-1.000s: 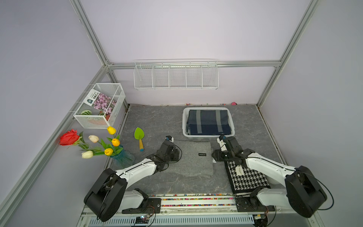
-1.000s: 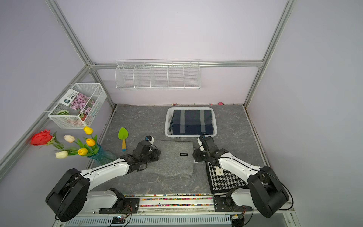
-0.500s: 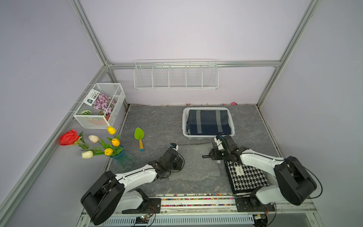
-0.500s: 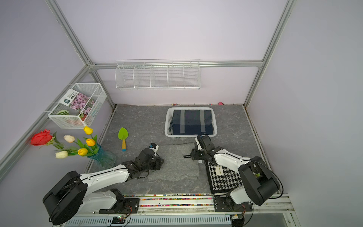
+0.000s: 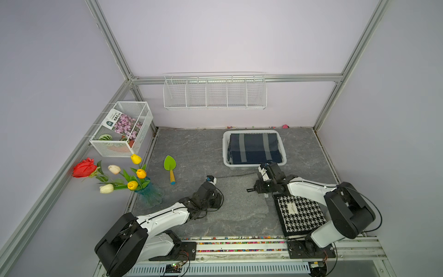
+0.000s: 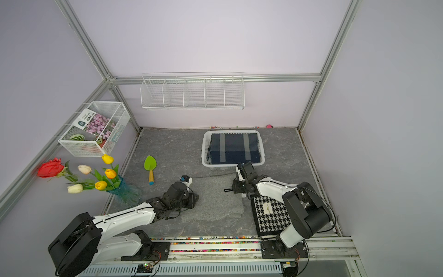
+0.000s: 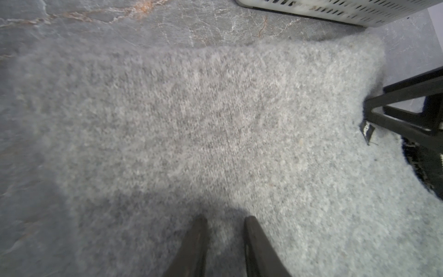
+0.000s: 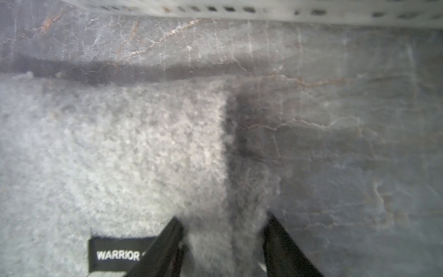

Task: Put the folded scarf in the basket
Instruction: Pick up the scarf at the center of the board.

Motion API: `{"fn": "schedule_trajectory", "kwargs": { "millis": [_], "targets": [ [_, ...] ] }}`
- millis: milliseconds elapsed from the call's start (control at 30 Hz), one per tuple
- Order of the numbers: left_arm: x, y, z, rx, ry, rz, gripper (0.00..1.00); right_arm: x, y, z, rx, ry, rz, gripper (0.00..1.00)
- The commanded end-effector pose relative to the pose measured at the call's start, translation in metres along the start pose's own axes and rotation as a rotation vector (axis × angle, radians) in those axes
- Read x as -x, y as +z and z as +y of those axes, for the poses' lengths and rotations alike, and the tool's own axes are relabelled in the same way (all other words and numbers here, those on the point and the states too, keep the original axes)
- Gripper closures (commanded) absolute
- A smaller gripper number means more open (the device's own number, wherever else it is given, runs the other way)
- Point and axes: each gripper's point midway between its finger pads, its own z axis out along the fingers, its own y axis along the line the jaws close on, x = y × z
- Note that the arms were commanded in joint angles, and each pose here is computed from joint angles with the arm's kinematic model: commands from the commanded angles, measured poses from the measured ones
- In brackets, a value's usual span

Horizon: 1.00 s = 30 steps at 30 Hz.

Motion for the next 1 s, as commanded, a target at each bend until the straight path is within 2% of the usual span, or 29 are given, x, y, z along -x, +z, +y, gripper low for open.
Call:
{"fn": "schedule_trajectory", "kwargs": {
  "millis": [0, 267, 333, 433, 500, 733, 833, 967],
  "targets": [
    [-0.012, 0.0, 0.005, 0.013, 0.003, 0.039, 0.68, -0.031, 0.009, -0.014, -0.048, 0.009, 0.112, 0.56],
    [-0.005, -0.009, 0.004, 0.008, -0.004, -0.005, 0.63, -0.044, -0.001, -0.003, -0.055, -0.049, 0.111, 0.79],
    [0.007, -0.019, 0.009, 0.034, -0.025, -0.076, 0.54, -0.048, -0.007, -0.004, -0.074, -0.058, 0.098, 0.82],
    [0.033, -0.039, 0.022, 0.092, -0.039, -0.241, 0.47, -0.048, -0.012, -0.006, -0.084, -0.06, 0.077, 0.82],
    [0.045, -0.048, 0.032, 0.123, -0.057, -0.308, 0.42, -0.047, -0.012, -0.006, -0.082, -0.062, 0.077, 0.81],
    [0.049, -0.03, 0.059, 0.161, -0.122, -0.263, 0.35, -0.048, -0.009, -0.006, -0.087, -0.064, 0.089, 0.8],
    [0.049, -0.017, 0.067, 0.141, -0.173, -0.218, 0.34, -0.048, -0.01, -0.006, -0.084, -0.064, 0.09, 0.79],
    [0.042, -0.005, 0.061, 0.089, -0.179, -0.171, 0.34, -0.047, -0.011, -0.006, -0.084, -0.067, 0.083, 0.79]
  ]
}}
